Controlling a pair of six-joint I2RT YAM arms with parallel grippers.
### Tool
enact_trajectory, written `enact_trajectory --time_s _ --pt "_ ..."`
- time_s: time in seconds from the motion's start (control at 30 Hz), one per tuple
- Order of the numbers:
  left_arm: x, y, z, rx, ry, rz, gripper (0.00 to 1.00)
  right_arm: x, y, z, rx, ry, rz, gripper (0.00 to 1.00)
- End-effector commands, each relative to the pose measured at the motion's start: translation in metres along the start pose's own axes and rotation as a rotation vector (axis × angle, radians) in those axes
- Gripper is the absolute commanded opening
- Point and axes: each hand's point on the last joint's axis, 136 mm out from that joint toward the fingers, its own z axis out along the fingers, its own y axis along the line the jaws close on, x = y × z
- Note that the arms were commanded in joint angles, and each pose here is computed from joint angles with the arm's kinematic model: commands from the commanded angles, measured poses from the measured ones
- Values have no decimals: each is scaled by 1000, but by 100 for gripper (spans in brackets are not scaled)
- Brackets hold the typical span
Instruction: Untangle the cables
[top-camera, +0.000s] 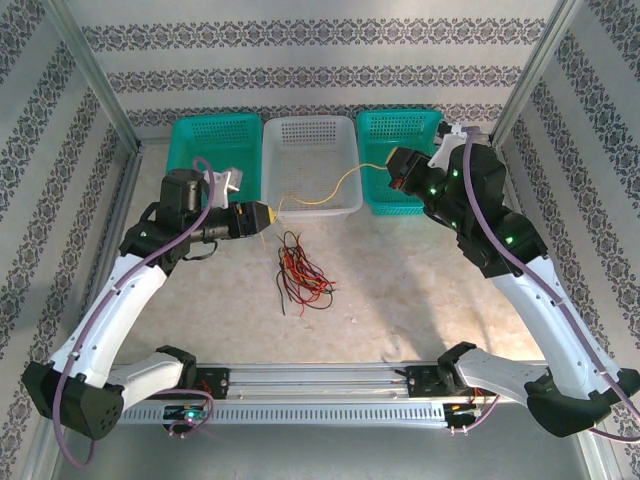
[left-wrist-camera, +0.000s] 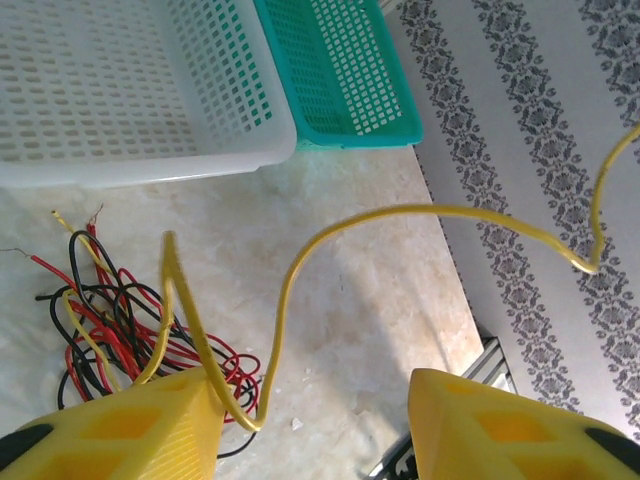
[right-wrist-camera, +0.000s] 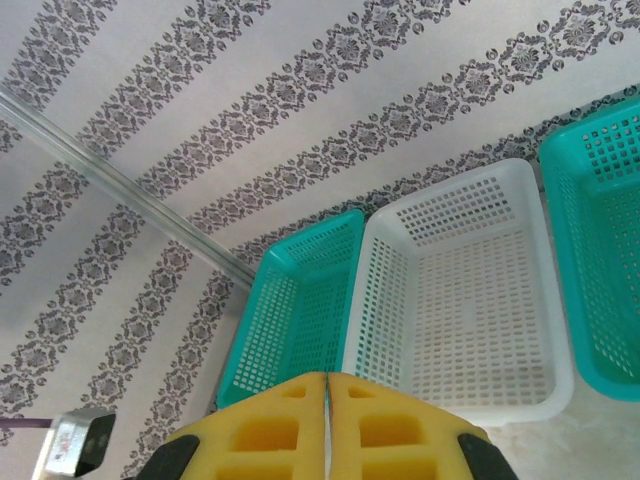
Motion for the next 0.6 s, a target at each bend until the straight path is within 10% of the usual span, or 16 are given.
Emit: enact_trajectory --time_s 0.0,0.33,0.47,0.57 --pt "-12 0 5 5 -47 0 47 -8 18 -6 -65 -19 -16 0" --pt "-28 2 6 9 -108 -31 2 -7 17 -7 -66 -16 -19 0" --pt "-40 12 -1 -23 -166 -66 0 -6 13 -6 -49 -23 -17 2" --pt "-57 36 -15 -102 -279 -161 0 -8 -4 -10 19 -55 0 40"
